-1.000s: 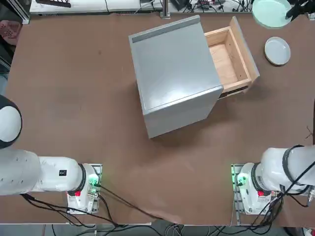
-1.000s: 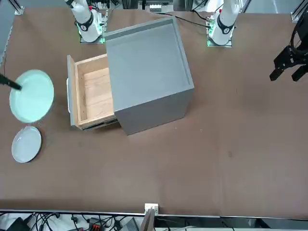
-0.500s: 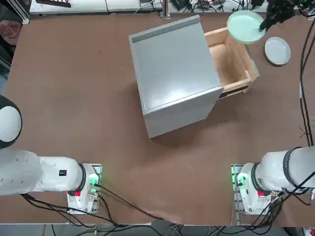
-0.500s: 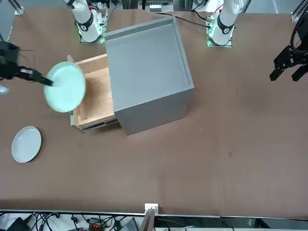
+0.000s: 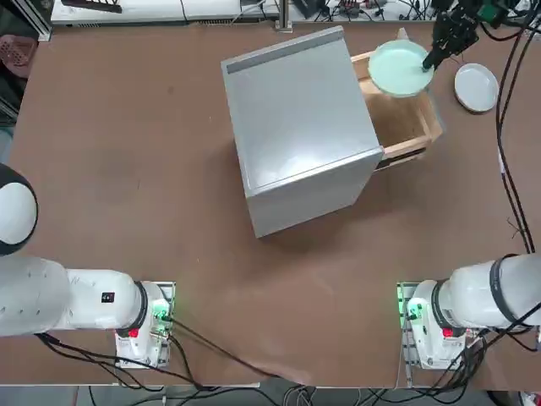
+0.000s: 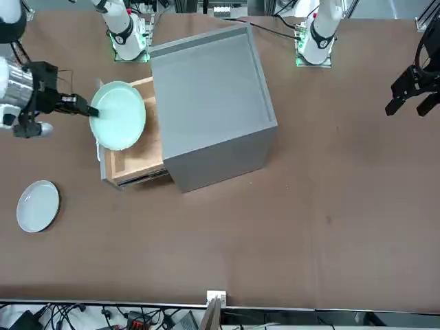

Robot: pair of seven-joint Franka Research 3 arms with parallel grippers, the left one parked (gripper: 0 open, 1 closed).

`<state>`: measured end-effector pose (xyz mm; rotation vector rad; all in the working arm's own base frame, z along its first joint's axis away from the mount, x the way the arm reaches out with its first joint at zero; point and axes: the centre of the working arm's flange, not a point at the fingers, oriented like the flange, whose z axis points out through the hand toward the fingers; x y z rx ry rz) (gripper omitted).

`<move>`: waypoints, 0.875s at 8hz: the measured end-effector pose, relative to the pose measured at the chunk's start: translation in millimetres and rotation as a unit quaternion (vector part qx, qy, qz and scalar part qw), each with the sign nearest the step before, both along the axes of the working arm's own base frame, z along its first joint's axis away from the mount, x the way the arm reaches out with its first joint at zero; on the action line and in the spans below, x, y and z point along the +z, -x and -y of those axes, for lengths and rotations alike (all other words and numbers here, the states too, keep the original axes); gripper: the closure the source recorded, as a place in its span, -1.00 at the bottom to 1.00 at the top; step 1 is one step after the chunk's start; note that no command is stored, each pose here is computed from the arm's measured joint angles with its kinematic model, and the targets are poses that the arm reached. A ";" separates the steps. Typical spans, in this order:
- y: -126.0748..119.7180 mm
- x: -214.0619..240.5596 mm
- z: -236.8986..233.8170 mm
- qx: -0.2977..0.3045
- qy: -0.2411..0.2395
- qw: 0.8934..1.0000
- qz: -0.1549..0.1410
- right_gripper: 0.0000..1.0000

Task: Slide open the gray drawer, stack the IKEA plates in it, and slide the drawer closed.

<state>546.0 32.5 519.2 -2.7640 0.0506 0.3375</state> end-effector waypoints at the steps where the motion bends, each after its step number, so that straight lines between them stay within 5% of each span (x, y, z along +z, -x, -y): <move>1: 1.3 -8.3 -14.6 0.014 0.008 1.000 0.000 0.97; 5: 5.6 -35.0 -55.7 0.049 0.015 0.999 -0.009 0.91; 7: 2.9 -46.1 -67.5 0.058 0.016 0.998 -0.014 0.20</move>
